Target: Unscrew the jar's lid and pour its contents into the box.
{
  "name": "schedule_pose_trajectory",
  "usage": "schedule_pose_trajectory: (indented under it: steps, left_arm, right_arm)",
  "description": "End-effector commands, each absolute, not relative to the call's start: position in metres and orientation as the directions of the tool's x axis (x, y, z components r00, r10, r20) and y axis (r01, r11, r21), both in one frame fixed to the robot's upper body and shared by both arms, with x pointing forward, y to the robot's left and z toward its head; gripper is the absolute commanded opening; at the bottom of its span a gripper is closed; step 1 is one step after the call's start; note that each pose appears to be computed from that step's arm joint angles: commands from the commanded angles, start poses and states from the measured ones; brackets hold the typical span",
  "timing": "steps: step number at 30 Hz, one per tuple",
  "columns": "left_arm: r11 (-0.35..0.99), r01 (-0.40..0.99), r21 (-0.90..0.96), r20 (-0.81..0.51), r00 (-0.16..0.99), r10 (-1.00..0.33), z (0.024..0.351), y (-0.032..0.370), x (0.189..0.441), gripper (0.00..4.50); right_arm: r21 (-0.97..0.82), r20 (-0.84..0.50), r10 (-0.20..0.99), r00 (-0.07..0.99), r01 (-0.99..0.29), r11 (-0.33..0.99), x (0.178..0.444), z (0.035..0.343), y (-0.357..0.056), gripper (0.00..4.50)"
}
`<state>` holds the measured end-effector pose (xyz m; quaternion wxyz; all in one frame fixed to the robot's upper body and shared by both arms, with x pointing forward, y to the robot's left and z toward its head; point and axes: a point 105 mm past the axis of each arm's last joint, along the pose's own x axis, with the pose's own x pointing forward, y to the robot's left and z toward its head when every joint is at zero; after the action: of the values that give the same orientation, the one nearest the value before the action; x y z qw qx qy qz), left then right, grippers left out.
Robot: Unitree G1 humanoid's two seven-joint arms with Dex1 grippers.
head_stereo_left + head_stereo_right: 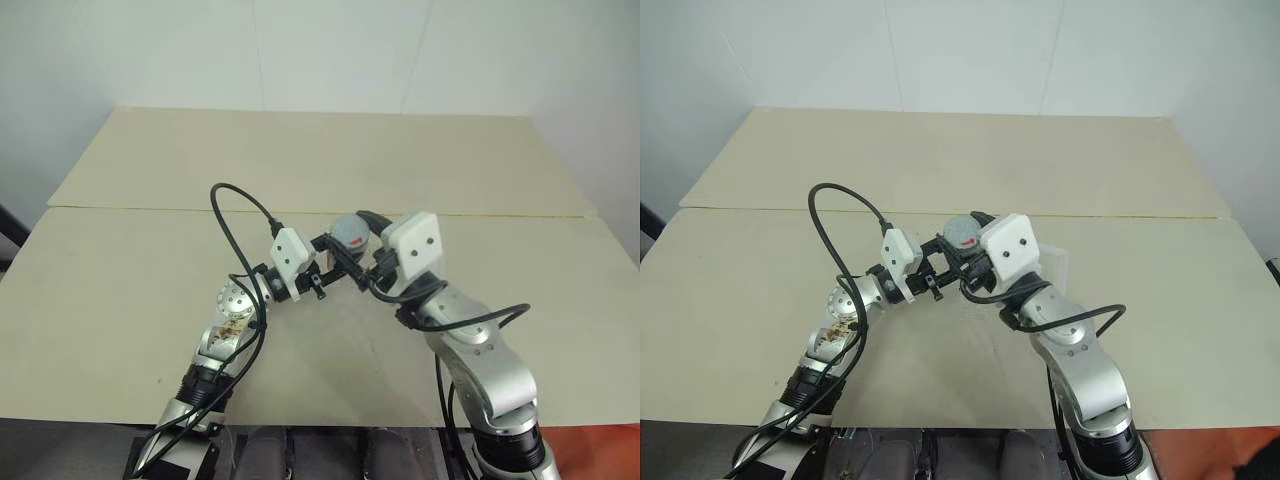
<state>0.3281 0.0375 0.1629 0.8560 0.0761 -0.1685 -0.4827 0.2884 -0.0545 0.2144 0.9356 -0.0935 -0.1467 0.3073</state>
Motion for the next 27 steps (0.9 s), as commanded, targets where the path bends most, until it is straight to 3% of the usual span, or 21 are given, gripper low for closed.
schedule_pose_trajectory:
  steps: [1, 7, 14, 21, 27]
  left_arm:
    - [0.515, 0.794, 0.322, 0.256, 0.451, -0.855, 0.175, 0.034, 0.324, 1.91]
    - [0.487, 0.812, 0.323, 0.247, 0.425, -0.871, 0.174, 0.032, 0.321, 1.91]
    - [0.445, 0.836, 0.322, 0.24, 0.383, -0.892, 0.172, 0.032, 0.315, 1.91]
    - [0.374, 0.873, 0.313, 0.242, 0.307, -0.92, 0.174, 0.025, 0.303, 1.91]
    - [0.352, 0.888, 0.294, 0.257, 0.281, -0.924, 0.174, 0.02, 0.297, 1.91]
  right_arm:
    - [-0.275, 0.233, 0.586, 0.776, -0.525, 0.805, 0.289, 0.219, -0.057, 2.78]
    - [-0.299, 0.223, 0.598, 0.77, -0.529, 0.794, 0.29, 0.218, -0.059, 2.78]
    - [-0.325, 0.19, 0.718, 0.67, -0.647, 0.69, 0.29, 0.218, -0.063, 2.78]
    - [-0.336, 0.089, 0.909, 0.407, -0.847, 0.412, 0.287, 0.217, -0.076, 2.78]
    - [-0.332, 0.005, 0.989, 0.148, -0.933, 0.141, 0.297, 0.219, -0.078, 2.78]
